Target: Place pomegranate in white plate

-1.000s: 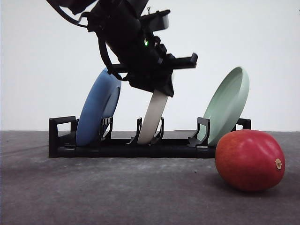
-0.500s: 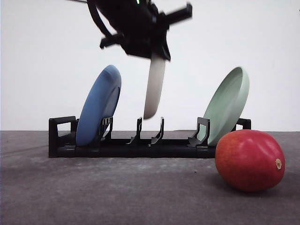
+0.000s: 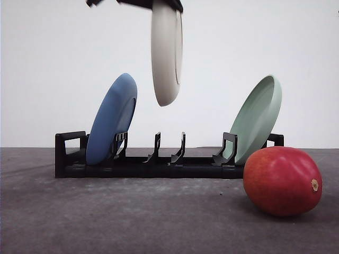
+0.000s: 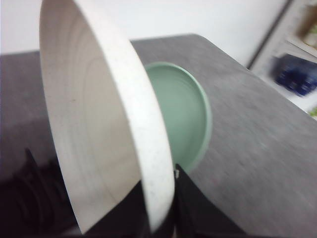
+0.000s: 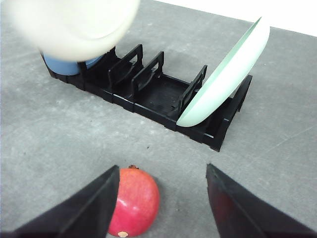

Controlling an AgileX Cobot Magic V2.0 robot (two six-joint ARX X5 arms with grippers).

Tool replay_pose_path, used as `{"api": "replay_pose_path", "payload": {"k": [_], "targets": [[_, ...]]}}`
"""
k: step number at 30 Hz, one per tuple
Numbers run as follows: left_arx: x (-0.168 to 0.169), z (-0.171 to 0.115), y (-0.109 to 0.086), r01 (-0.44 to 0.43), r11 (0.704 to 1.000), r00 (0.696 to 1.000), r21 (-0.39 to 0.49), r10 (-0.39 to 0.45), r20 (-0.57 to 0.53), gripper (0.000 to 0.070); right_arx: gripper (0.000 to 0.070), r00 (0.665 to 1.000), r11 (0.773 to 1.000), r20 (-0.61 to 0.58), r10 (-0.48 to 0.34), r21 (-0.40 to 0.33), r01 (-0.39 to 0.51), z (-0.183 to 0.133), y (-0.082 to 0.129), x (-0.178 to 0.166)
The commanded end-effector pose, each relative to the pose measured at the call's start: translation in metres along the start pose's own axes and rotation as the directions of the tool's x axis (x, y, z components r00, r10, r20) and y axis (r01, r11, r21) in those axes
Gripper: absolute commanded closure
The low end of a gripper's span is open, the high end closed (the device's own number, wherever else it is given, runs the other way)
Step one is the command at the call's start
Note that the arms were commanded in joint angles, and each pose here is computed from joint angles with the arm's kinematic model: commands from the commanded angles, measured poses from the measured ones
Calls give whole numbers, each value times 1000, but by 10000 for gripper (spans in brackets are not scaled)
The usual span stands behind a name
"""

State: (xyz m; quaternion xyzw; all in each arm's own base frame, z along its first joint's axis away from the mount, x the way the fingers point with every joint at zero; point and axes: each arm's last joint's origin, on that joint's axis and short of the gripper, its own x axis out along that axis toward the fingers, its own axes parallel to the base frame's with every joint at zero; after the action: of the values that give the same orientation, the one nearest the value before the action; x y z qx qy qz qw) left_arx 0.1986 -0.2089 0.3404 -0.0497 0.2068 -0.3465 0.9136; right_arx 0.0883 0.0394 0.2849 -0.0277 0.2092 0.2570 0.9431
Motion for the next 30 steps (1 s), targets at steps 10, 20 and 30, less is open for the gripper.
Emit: {"api": "replay_pose_path", "payload": {"k": [10,20,30], "targets": [[-64,-14,-17,16,1000,1000,17,-16,-1,696,345,1000,1000,25,4,4,-4,5,1,-3],[-82,-78,-13,-28,970,998,242,39,-40,695,345,1000,1000,25,3,4,-3,5,1,-3],[-53,-124,-29,158,700,944,696,98,-314,696,345,1000,1000,25,-5,5,4,5,1,-3]]}}
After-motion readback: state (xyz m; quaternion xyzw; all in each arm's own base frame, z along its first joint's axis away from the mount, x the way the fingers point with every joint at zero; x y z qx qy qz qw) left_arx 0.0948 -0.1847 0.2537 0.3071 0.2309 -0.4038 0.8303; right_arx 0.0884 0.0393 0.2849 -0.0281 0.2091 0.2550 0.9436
